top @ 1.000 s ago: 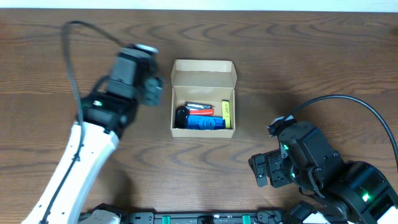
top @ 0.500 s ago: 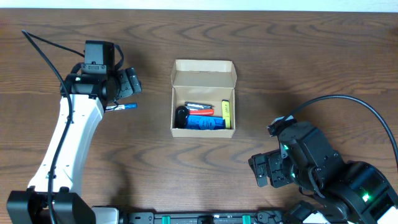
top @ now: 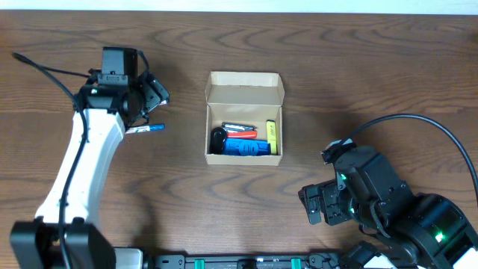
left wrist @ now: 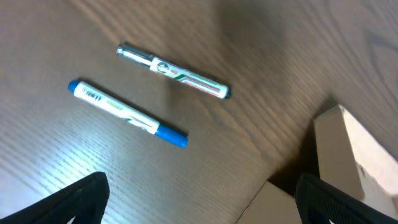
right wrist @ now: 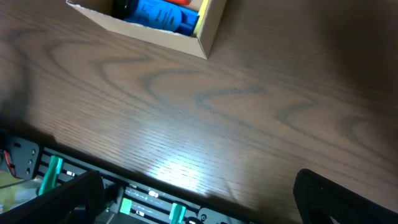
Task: Pack container
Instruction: 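Grasp the white green-striped marker with the left gripper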
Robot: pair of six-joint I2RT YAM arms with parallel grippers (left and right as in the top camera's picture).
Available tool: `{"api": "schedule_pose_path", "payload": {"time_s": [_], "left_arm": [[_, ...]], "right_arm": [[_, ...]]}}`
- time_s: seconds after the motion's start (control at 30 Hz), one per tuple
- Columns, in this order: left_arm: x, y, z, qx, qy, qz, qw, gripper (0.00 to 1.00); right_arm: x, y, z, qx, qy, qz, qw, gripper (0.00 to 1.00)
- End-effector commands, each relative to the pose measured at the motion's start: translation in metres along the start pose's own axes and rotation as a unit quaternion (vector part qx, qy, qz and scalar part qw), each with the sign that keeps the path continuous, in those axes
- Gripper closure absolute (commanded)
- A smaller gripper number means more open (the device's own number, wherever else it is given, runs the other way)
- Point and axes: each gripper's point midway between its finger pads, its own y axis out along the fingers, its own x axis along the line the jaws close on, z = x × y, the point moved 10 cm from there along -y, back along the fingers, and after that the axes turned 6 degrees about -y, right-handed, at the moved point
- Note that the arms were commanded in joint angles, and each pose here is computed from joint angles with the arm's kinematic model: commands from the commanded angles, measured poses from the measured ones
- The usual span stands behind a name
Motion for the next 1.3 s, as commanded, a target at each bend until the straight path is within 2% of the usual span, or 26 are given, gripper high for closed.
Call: {"api": "schedule_pose_path", "payload": {"time_s": [0.0, 0.1, 0.23, 0.43, 0.57, 0.87, 0.9, 0.97, 1.27], "left_arm": [[-0.009, 0.017, -0.013, 0.007, -0.059, -0.036, 0.998, 0.04], [-0.02, 0.034, -0.023, 0.025, -0.057, -0.069, 0.996, 0.04], [-0.028, 0.055, -0.036, 0.04, -0.094, -0.108, 0.989, 0.04], [-0.025, 0.1, -0.043, 0.109, -0.15, -0.102, 0.977, 0.0], [-0.019, 0.123, -0.041, 0.124, -0.173, -0.12, 0.97, 0.0], [-0.011, 0.147, -0.036, 0.119, -0.188, -0.155, 0.963, 0.0], [-0.01, 0.149, -0.036, 0.117, -0.187, -0.159, 0.962, 0.07], [-0.008, 0.152, -0.036, 0.112, -0.19, -0.168, 0.961, 0.09], [-0.007, 0.155, -0.04, 0.083, -0.19, -0.175, 0.963, 0.1]], "right_arm": [[0.001, -0.002, 0.0, -0.002, -0.01, -0.001, 1.0, 0.01], [0.001, -0.002, 0.0, -0.002, -0.01, -0.001, 1.0, 0.01], [0.001, -0.002, 0.0, -0.002, -0.01, -0.001, 1.0, 0.01], [0.001, -0.002, 0.0, -0.002, -0.01, -0.001, 1.0, 0.01], [0.001, -0.002, 0.0, -0.002, -0.01, -0.001, 1.0, 0.01], [0.001, -0.002, 0.0, -0.002, -0.01, -0.001, 1.0, 0.01], [0.001, -0.002, 0.0, -0.002, -0.01, -0.001, 1.0, 0.01], [0.001, -0.002, 0.0, -0.002, -0.01, -0.001, 1.0, 0.01], [0.001, -0.002, 0.0, -0.002, -0.01, -0.001, 1.0, 0.01]]}}
